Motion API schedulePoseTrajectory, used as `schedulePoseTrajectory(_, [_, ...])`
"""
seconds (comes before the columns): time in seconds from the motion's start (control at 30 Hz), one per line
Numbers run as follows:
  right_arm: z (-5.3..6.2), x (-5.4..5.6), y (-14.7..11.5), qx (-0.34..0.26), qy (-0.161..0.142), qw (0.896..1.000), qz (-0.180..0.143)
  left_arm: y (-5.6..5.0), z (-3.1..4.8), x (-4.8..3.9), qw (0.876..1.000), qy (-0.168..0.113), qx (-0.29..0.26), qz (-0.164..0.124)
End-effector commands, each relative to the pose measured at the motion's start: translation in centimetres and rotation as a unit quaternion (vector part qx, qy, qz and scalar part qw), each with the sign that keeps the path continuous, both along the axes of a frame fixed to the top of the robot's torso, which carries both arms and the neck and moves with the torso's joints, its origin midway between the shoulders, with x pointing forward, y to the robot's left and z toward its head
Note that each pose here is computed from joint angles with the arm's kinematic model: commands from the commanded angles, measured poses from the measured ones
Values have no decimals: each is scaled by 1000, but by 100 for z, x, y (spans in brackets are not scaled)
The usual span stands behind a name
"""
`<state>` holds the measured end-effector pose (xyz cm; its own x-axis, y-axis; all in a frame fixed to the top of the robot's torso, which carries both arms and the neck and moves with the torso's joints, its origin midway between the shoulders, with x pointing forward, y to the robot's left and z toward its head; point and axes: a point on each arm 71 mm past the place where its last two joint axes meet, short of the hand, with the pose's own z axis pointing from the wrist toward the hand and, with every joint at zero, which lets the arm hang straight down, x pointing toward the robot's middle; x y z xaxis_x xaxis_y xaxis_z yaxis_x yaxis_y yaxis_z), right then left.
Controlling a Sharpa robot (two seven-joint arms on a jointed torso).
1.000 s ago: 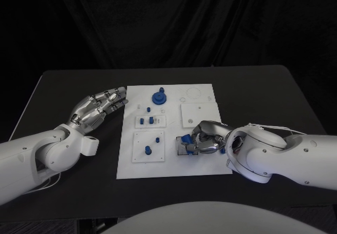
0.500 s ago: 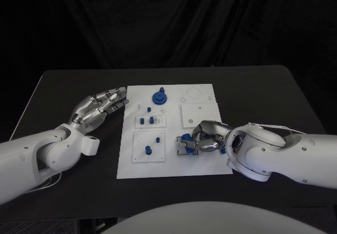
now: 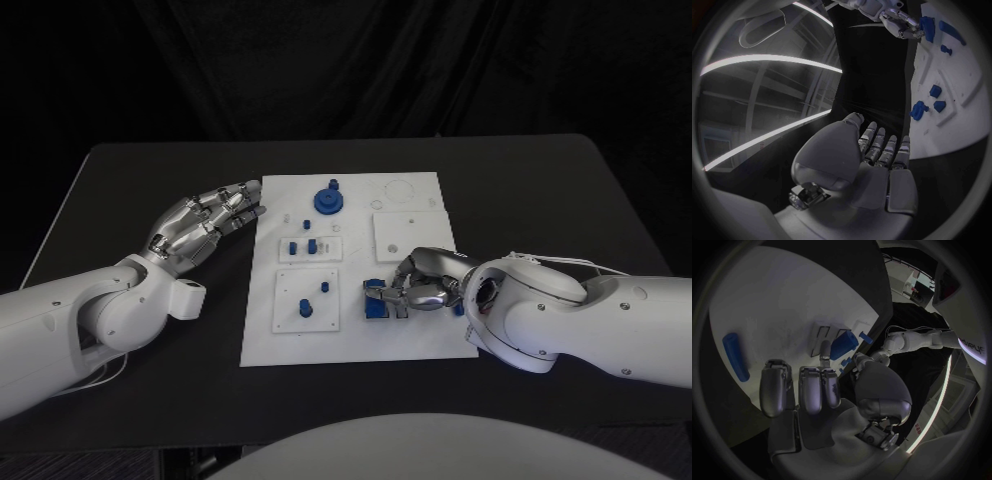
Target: Assemble the parts on the task board
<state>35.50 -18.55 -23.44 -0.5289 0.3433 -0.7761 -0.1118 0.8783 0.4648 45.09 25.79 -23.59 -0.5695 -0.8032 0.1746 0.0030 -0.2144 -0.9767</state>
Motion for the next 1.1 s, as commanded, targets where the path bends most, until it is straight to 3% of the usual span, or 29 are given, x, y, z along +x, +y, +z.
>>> schedulePoseTrajectory(0.03, [9,-9,1,12,-5,1000,-3,-18,-1,-11,1000,-2,-6,-8])
schedulePoseTrajectory(0.5, [94,-132,1,30,-28,999,21,-3,-11,-21,1000,-1,-4,-7])
schedulePoseTrajectory(0.77, [96,-191,-17,25,-22,999,28,8,-15,-22,1000,0,-3,-5])
schedulePoseTrajectory(1.1, [71,-184,-45,15,-15,999,25,7,-19,-22,1000,1,-3,-6])
